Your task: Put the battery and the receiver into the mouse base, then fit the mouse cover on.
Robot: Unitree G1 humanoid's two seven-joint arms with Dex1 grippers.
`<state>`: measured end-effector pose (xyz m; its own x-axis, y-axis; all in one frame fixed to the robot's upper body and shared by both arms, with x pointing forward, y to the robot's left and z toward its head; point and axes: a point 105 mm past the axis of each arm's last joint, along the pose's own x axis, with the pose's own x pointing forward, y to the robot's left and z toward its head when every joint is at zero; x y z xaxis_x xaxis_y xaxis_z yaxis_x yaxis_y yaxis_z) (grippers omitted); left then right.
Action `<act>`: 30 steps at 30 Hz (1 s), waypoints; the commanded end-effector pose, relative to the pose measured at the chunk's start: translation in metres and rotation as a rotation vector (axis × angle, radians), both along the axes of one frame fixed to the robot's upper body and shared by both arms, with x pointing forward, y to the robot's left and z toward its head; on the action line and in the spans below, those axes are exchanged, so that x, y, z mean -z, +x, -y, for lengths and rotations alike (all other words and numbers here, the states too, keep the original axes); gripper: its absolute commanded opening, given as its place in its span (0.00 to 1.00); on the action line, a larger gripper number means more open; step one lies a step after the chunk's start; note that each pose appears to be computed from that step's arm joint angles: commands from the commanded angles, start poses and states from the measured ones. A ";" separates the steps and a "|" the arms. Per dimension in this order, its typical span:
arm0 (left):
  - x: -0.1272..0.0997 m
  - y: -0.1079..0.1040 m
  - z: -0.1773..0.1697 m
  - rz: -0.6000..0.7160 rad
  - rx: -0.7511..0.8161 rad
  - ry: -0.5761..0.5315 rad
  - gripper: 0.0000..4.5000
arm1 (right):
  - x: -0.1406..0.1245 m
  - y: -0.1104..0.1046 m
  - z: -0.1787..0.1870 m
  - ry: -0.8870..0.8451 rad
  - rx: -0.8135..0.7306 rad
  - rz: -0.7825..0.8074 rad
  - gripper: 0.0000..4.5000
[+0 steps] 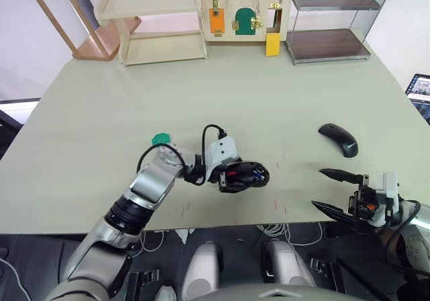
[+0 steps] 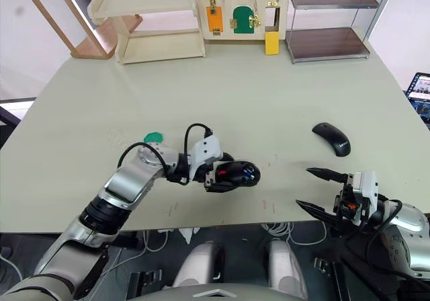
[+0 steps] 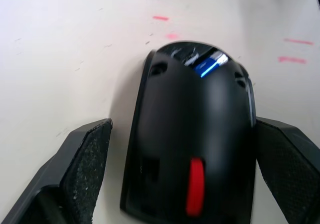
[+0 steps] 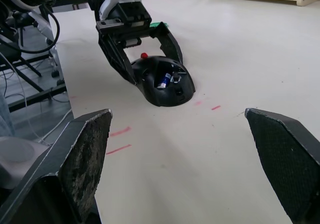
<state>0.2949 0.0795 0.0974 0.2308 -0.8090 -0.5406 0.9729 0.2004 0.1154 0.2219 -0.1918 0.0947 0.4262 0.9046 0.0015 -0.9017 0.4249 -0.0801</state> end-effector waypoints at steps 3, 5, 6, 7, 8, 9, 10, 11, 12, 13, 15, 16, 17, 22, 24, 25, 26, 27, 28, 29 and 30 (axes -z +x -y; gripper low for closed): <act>-0.038 -0.012 -0.009 0.082 0.024 -0.098 0.99 | -0.012 0.002 0.009 0.006 0.021 0.051 1.00; -0.045 -0.019 -0.015 0.089 0.041 -0.113 0.99 | -0.013 0.003 0.010 0.007 0.026 0.052 1.00; -0.048 -0.022 -0.022 0.095 0.043 -0.115 0.99 | -0.014 0.004 0.011 0.010 0.032 0.054 1.00; -0.050 -0.026 -0.027 0.101 0.053 -0.129 0.99 | -0.015 0.006 0.012 0.017 0.046 0.056 1.00; -0.053 -0.029 -0.031 0.097 0.053 -0.150 0.99 | -0.016 0.008 0.014 0.020 0.063 0.058 1.00; -0.055 -0.030 -0.036 0.094 0.041 -0.173 0.99 | -0.017 0.010 0.016 0.018 0.081 0.060 1.00; -0.056 -0.030 -0.040 0.100 0.031 -0.191 0.99 | -0.017 0.012 0.018 0.017 0.099 0.059 1.00; -0.056 -0.031 -0.044 0.106 0.027 -0.205 0.99 | -0.018 0.014 0.020 0.020 0.116 0.061 1.00; -0.056 -0.031 -0.045 0.112 0.027 -0.213 0.99 | -0.019 0.016 0.022 0.022 0.127 0.062 1.00; -0.056 -0.032 -0.049 0.119 0.019 -0.236 0.99 | -0.021 0.019 0.025 0.022 0.157 0.076 1.00; -0.060 -0.035 -0.054 0.136 0.022 -0.303 0.99 | -0.025 0.026 0.034 0.022 0.216 0.097 1.00; -0.062 -0.035 -0.056 0.150 0.024 -0.329 0.99 | -0.027 0.029 0.039 0.022 0.252 0.104 1.00; -0.064 -0.036 -0.059 0.164 0.025 -0.344 0.99 | -0.029 0.030 0.043 0.021 0.283 0.107 1.00; -0.065 -0.050 -0.076 0.173 0.055 -0.363 0.99 | -0.031 0.042 0.075 -0.023 0.519 0.111 1.00; -0.064 -0.052 -0.080 0.175 0.059 -0.360 0.99 | -0.030 0.048 0.086 -0.035 0.597 0.093 1.00; -0.064 -0.052 -0.081 0.180 0.059 -0.362 0.99 | -0.027 0.051 0.091 -0.036 0.626 0.061 1.00; -0.064 -0.052 -0.083 0.185 0.058 -0.366 0.99 | -0.024 0.054 0.095 -0.052 0.653 0.042 1.00; -0.064 -0.051 -0.084 0.195 0.061 -0.368 0.99 | -0.021 0.057 0.098 -0.071 0.676 0.019 1.00; -0.064 -0.050 -0.084 0.202 0.064 -0.369 0.99 | -0.018 0.060 0.101 -0.086 0.690 0.006 1.00; -0.064 -0.050 -0.085 0.206 0.071 -0.378 0.99 | -0.012 0.065 0.104 -0.118 0.707 -0.039 1.00; -0.064 -0.049 -0.085 0.208 0.077 -0.384 0.99 | -0.008 0.068 0.108 -0.140 0.719 -0.073 1.00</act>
<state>0.2455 0.1626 0.1528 0.2460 -0.9523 -0.1805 0.9575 0.2100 0.1975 0.2813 -0.2882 0.1041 0.8967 0.4371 -0.0706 -0.4425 0.8896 -0.1133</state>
